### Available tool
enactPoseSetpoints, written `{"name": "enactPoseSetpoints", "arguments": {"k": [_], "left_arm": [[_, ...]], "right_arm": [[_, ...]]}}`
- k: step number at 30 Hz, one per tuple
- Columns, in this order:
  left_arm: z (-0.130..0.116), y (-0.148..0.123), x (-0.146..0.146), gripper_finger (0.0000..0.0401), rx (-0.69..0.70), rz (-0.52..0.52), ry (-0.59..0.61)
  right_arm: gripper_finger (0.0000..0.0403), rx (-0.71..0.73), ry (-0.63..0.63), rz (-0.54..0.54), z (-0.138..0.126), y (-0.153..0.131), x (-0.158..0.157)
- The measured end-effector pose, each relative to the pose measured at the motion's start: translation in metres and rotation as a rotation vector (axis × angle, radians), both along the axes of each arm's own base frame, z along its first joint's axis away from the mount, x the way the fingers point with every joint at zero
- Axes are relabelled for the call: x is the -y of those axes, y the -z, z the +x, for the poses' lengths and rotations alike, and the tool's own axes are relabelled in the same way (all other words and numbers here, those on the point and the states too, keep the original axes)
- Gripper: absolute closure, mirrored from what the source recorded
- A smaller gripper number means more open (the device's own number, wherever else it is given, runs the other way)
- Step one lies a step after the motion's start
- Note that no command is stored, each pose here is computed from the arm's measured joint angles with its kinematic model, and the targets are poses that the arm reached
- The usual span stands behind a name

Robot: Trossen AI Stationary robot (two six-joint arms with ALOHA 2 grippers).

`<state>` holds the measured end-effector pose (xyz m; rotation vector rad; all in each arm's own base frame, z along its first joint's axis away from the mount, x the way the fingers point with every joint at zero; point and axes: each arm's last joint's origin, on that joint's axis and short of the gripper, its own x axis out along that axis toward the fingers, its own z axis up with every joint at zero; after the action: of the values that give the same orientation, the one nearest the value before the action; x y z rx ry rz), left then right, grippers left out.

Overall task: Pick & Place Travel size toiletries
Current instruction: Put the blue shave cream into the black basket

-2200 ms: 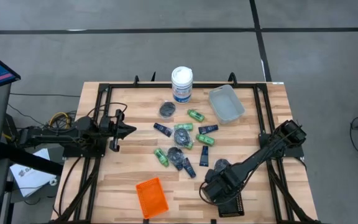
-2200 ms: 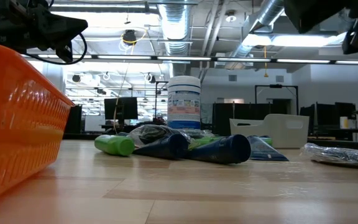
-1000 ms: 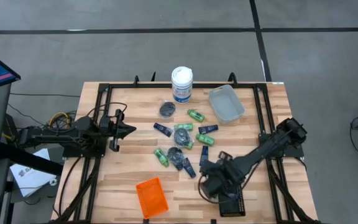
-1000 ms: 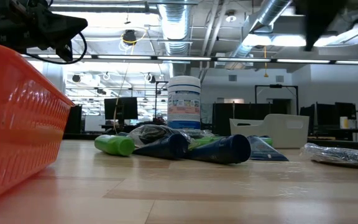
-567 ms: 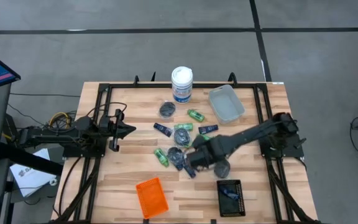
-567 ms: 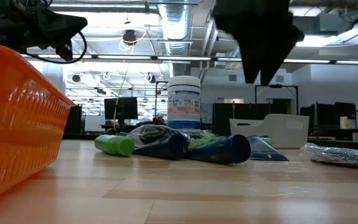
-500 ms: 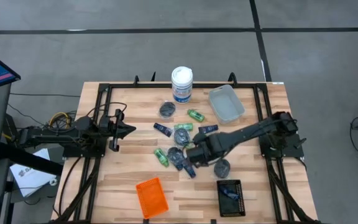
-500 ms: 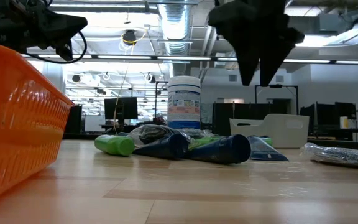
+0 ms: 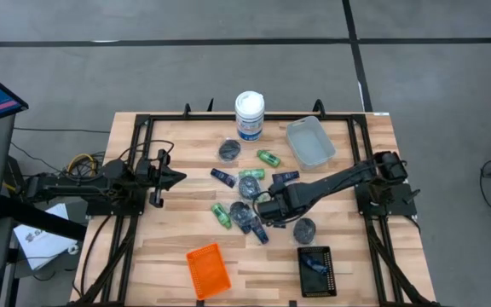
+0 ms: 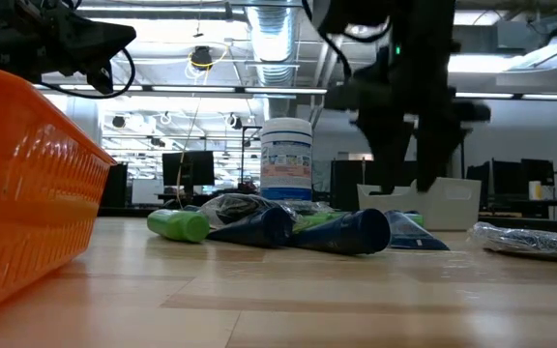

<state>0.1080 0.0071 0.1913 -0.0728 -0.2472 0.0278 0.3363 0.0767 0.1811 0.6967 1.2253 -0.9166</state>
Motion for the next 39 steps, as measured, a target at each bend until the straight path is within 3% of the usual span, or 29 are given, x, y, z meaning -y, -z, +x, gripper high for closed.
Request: {"name": "enactPoseSetpoints", "arguments": {"k": [3,10,20,39], "left_arm": [[0.0,0.0,0.0,0.04,0.001,0.0,0.0],[0.0,-0.001,0.0,0.04,0.007,0.001,0.0],[0.0,-0.001,0.0,0.04,0.014,0.001,0.0],[0.0,-0.001,0.0,0.04,0.015,0.001,0.001]], "right_arm": [[0.0168,0.062,0.012,0.032,0.004,0.01,0.005],[0.0168,0.028,0.056,0.058,-0.005,0.028,0.012],[0.0176,0.05,0.061,0.056,-0.004,0.03,0.012],[0.0219,0.049,-0.076,0.05,-0.001,0.032,0.011]]}}
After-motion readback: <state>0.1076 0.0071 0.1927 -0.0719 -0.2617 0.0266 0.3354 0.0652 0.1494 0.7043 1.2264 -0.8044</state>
